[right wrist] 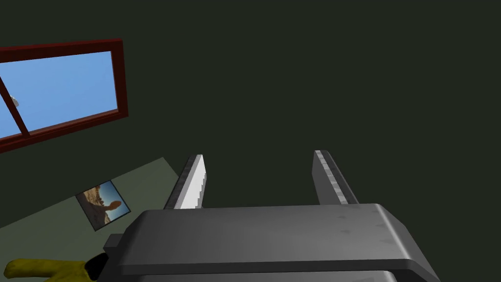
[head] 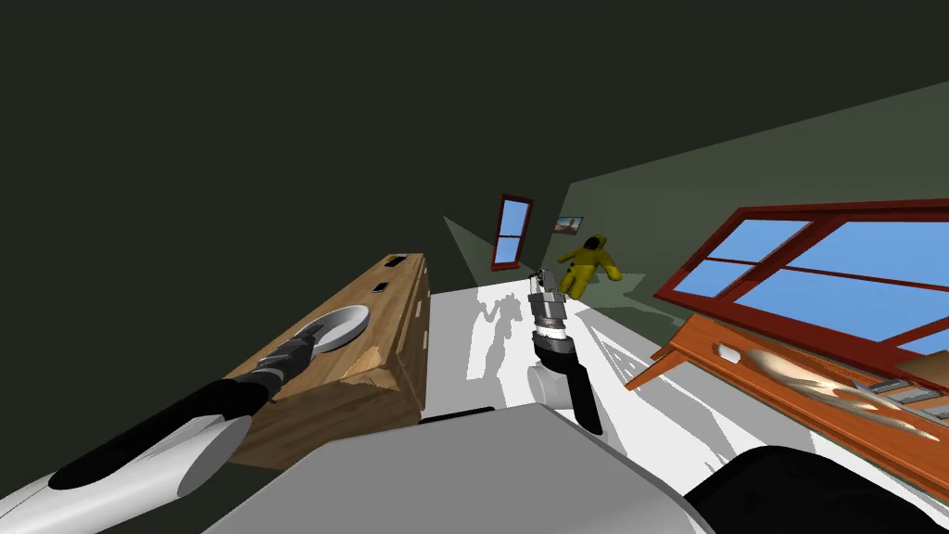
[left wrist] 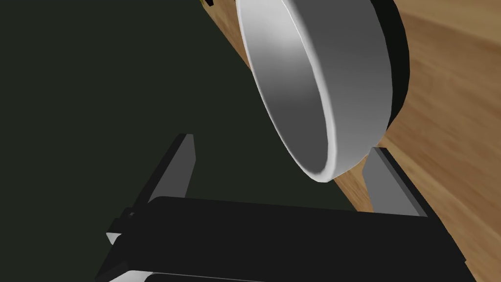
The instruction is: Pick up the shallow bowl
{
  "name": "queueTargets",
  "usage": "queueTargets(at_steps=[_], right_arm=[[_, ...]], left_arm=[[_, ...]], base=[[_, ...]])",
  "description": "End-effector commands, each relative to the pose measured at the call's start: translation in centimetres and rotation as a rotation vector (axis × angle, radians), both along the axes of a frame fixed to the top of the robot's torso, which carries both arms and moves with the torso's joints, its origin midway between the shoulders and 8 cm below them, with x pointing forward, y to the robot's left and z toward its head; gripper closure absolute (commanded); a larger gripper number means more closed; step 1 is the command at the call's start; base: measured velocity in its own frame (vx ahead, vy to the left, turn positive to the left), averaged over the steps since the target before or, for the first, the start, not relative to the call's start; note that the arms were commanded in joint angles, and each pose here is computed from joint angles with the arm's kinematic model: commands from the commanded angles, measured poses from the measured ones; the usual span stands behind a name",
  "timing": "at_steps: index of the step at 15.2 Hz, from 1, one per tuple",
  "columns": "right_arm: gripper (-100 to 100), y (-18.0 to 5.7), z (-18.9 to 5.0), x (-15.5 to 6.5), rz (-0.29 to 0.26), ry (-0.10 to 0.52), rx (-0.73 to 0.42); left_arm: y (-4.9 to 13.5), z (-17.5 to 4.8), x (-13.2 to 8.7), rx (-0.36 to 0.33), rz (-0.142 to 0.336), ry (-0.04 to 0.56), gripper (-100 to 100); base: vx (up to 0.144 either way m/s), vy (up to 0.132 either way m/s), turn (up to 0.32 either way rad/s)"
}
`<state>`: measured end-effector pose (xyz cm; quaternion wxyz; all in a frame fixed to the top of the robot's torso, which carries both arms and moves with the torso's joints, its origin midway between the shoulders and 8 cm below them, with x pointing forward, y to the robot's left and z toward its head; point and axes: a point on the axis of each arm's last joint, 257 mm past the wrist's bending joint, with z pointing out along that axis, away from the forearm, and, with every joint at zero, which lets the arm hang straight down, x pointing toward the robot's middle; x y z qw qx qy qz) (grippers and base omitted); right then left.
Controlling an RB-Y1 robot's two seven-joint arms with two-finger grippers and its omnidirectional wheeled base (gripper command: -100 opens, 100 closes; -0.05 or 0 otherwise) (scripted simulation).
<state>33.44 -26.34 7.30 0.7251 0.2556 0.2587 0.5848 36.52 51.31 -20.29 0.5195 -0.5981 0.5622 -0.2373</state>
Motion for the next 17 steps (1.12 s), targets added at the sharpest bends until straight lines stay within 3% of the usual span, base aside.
queueTargets(at_steps=[1,2,5,6,8,9,12,13,16,17], right_arm=[[0,0.0,0.0,0.0,0.0,0.0,0.0],[0,0.0,0.0,0.0,0.0,0.0,0.0],[0,0.0,0.0,0.0,0.0,0.0,0.0],[0,0.0,0.0,0.0,0.0,0.0,0.0],[0,0.0,0.0,0.0,0.0,0.0,0.0],[0,0.0,0.0,0.0,0.0,0.0,0.0],[0,0.0,0.0,0.0,0.0,0.0,0.0],[0,0.0,0.0,0.0,0.0,0.0,0.0],[0,0.0,0.0,0.0,0.0,0.0,0.0],[0,0.0,0.0,0.0,0.0,0.0,0.0]], left_arm=[[0.4,-0.7,-0.5,-0.01,0.011,0.028,-100],[1.7,-0.7,-1.0,-0.025,0.036,0.049,-100],[1.8,-1.4,-1.4,-0.035,0.046,0.08,-100],[3.0,-1.4,-1.9,-0.052,0.07,0.1,-100],[3.1,-2.1,-2.4,-0.062,0.08,0.131,-100],[4.2,-1.8,-2.8,-0.077,0.102,0.14,-100],[4.2,-2.7,-3.4,-0.09,0.114,0.181,-100],[5.3,-2.5,-3.9,-0.108,0.136,0.192,-100],[5.3,-3.3,-4.5,-0.119,0.147,0.228,-100],[6.2,-3.1,-5.1,-0.14,0.171,0.244,-100]], base=[[0.015,-0.023,0.013],[0.009,-0.03,-0.08],[0.014,-0.025,-0.063],[0.006,-0.022,-0.075],[0.005,-0.025,-0.074],[0.009,-0.028,-0.092],[0.006,-0.022,-0.047],[0.007,-0.022,-0.085],[0.009,-0.015,-0.046],[0.015,-0.013,-0.071]])
